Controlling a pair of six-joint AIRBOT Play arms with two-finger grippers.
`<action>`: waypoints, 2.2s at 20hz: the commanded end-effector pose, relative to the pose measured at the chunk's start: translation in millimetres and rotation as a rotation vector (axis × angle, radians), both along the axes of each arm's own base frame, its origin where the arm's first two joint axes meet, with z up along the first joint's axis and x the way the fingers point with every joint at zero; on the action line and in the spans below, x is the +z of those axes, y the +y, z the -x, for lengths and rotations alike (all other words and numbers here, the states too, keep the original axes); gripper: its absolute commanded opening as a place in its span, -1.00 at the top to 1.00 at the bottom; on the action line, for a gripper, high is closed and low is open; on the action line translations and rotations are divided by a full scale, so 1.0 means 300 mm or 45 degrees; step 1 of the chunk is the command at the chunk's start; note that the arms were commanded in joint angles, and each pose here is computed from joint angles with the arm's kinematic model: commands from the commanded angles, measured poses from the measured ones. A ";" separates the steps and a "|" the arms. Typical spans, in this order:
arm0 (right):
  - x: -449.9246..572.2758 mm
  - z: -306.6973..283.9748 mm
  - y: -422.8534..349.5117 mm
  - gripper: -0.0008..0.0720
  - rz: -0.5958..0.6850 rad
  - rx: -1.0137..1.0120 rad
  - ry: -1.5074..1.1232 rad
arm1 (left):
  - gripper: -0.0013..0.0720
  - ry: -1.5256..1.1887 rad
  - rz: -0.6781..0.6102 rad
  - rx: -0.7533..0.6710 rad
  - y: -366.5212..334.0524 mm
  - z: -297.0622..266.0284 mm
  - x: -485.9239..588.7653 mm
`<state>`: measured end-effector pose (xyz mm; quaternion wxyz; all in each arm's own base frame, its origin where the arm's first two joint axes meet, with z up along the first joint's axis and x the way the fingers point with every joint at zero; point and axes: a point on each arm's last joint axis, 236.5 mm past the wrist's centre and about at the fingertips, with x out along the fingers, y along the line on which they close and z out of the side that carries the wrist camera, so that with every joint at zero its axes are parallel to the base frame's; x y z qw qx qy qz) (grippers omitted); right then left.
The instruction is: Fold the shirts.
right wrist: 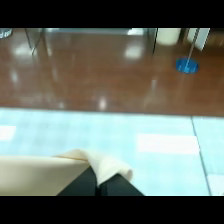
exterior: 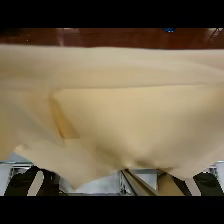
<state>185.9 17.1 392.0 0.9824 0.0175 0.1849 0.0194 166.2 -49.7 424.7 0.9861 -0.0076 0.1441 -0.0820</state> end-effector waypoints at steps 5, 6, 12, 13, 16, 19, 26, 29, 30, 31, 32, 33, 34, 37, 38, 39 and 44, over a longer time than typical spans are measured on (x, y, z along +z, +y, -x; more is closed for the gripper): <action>-0.525 -0.390 -0.042 0.92 -0.088 0.044 0.492 | 0.91 0.677 0.252 -0.003 0.036 -0.425 -0.692; -0.595 -0.470 -0.034 0.93 -0.113 0.075 0.545 | 0.91 0.714 0.299 -0.007 0.035 -0.503 -0.775; -1.020 -0.934 -0.046 0.93 -0.289 0.080 0.723 | 0.91 0.905 0.467 0.108 0.103 -0.975 -1.212; -1.083 -0.996 -0.055 0.93 -0.304 0.073 0.752 | 0.91 0.952 0.492 0.125 0.103 -1.026 -1.272; -1.186 -1.151 -0.070 0.93 -0.368 0.050 0.802 | 0.91 1.011 0.517 0.118 0.062 -1.166 -1.373; -1.243 -1.231 -0.073 0.93 -0.450 0.026 0.864 | 0.91 1.033 0.526 0.092 0.011 -1.235 -1.402; -1.366 -1.030 -0.150 0.92 -0.261 0.085 1.249 | 0.91 1.421 0.311 0.011 0.074 -0.972 -1.465; -1.457 -0.909 -0.180 0.92 -0.279 0.038 1.437 | 0.91 1.709 0.220 -0.034 0.067 -0.773 -1.589; -1.495 -0.872 -0.174 0.92 -0.294 0.039 1.489 | 0.91 1.759 0.217 -0.038 0.055 -0.735 -1.630; -1.528 -0.838 -0.163 0.92 -0.304 0.047 1.536 | 0.91 1.792 0.218 -0.038 0.045 -0.707 -1.666; -1.555 -0.810 -0.141 0.92 -0.325 0.071 1.571 | 0.91 1.806 0.221 -0.033 0.039 -0.690 -1.696; -1.574 -0.791 -0.134 0.92 -0.335 0.074 1.594 | 0.91 1.815 0.223 -0.032 0.033 -0.678 -1.715; -1.586 -0.776 -0.121 0.92 -0.358 0.080 1.613 | 0.91 1.828 0.222 -0.035 0.028 -0.666 -1.722; -1.583 -0.769 -0.111 0.37 -0.391 0.057 1.623 | 0.72 1.862 0.231 -0.024 0.022 -0.648 -1.711; -1.569 -0.765 -0.110 -0.16 -0.385 0.067 1.620 | 0.04 1.907 0.235 -0.031 0.020 -0.624 -1.698; -1.545 -0.765 -0.116 -0.17 -0.372 0.063 1.604 | -0.43 1.951 0.224 -0.049 0.020 -0.598 -1.680; -1.391 -0.730 -0.200 -0.17 -0.401 -0.026 1.463 | -0.43 1.885 0.228 0.003 0.082 -0.546 -1.530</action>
